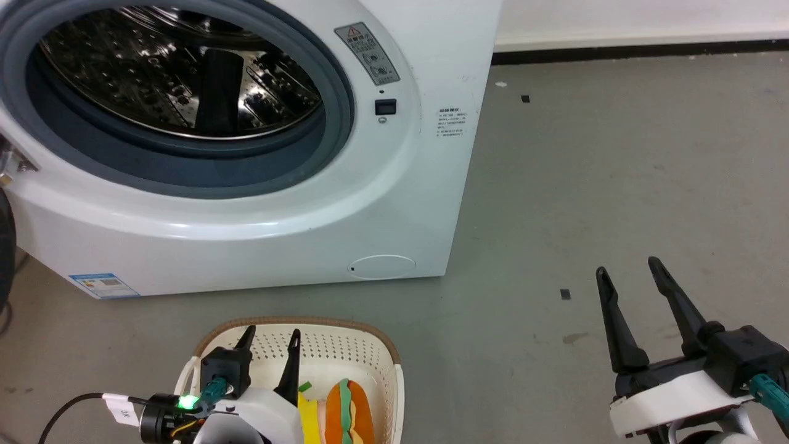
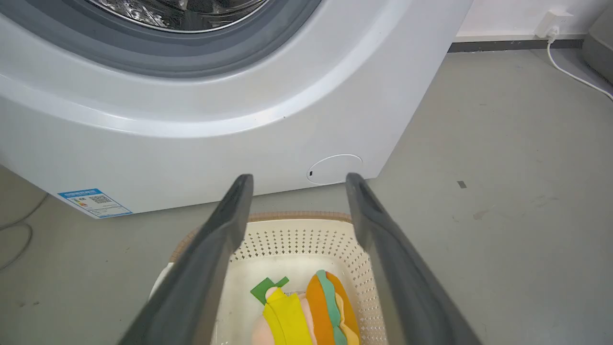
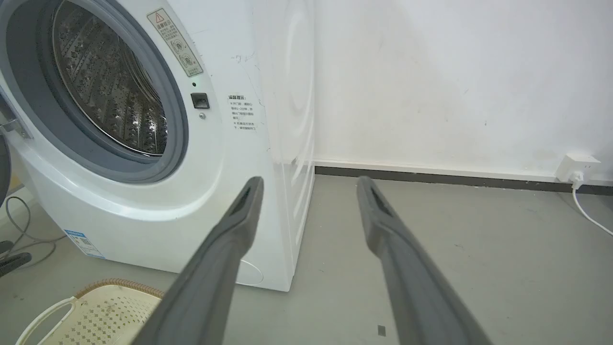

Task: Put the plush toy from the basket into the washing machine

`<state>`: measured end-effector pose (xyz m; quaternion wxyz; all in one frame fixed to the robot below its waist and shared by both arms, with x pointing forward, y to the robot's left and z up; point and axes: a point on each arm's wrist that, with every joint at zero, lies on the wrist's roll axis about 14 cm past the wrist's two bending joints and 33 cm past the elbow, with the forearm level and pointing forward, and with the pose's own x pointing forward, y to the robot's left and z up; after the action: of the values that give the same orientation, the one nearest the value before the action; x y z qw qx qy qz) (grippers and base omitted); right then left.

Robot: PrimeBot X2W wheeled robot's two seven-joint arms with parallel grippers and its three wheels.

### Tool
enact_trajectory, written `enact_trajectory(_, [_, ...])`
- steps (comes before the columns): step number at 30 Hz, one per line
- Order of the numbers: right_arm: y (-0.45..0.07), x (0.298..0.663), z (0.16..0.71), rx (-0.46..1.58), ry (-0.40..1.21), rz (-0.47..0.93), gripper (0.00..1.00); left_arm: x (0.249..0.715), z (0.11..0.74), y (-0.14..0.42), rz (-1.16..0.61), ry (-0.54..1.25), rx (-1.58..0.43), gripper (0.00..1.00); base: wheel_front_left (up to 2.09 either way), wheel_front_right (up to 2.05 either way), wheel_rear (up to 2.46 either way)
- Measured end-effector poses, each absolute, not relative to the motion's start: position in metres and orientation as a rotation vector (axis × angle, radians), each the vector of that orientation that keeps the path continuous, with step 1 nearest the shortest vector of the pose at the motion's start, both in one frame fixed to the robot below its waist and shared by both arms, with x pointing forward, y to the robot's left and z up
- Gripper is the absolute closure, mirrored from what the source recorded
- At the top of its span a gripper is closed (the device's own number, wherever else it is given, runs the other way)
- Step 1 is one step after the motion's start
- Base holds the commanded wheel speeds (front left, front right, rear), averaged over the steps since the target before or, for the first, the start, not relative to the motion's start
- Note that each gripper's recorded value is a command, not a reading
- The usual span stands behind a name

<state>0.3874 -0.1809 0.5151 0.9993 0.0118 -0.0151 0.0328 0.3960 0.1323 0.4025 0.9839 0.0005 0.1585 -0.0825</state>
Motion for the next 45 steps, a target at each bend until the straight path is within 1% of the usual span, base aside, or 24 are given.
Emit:
enact_trajectory(15, [-0.192,0.406,0.501,0.041,-0.019,0.033,0.00,0.411,0.334,0.122,-0.242,0.499,0.016,0.00,0.00,0.00,0.00])
enact_trajectory(45, [-0.218,0.437,0.447,0.104,0.054,-0.052,0.00,0.404,0.176,0.125,-0.385,0.946,0.103,0.00,0.00,0.00,0.00])
